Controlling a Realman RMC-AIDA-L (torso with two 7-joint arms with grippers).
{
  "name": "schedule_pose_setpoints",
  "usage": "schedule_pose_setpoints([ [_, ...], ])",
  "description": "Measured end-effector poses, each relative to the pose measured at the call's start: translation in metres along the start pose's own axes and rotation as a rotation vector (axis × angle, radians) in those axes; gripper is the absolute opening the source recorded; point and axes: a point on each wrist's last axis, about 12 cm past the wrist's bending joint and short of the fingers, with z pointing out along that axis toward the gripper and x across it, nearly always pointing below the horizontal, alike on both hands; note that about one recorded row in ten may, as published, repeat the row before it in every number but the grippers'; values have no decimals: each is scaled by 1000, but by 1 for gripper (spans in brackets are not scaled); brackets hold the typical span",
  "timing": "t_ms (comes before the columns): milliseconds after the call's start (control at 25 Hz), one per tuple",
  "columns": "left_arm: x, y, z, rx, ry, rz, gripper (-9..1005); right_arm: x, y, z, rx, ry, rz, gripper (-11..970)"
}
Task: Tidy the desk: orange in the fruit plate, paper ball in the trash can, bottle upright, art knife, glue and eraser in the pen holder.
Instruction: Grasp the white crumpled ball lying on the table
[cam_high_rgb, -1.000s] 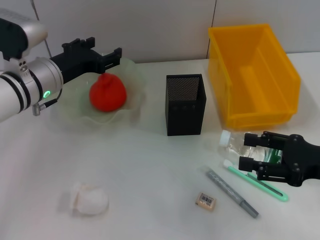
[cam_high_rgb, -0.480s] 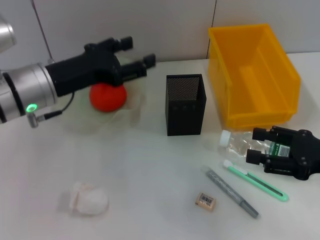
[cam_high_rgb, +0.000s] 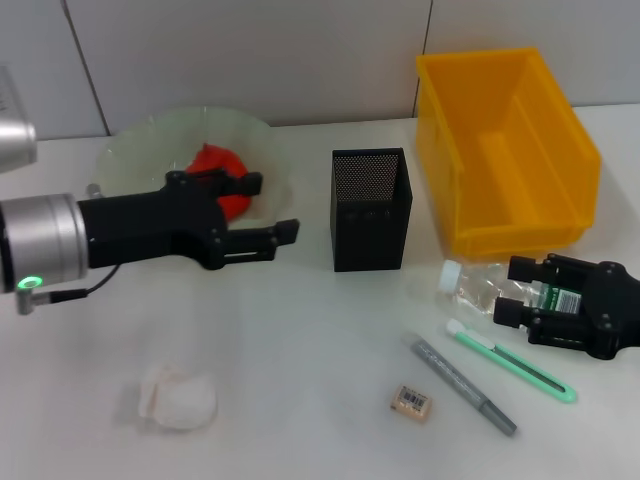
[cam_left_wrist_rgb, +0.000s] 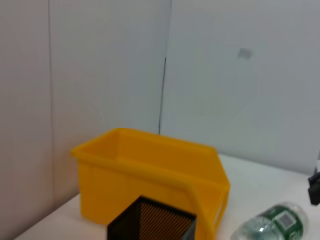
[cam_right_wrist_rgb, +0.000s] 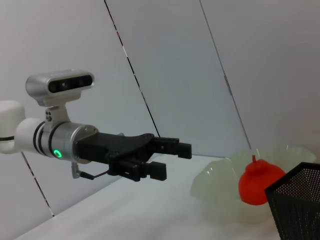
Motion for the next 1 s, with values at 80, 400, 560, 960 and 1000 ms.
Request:
schedule_pose_setpoints([
  [80,0,0,-8,-20,19,3,769,0,0,0,0,0,2,763],
  [400,4,-3,-32,-25,29,-74,762,4,0,3,-3,-5,8,763],
  [560,8,-8,-40,-6,76,-84,758,5,-1,5,1,-2,13,763],
  [960,32,-14,-57,-52,241,-91,749,7,-1,9,-4,-4,25,763],
  [1000,33,-15,-58,-49,248,-92,748,7,-1,10,-5,-5,28,763],
])
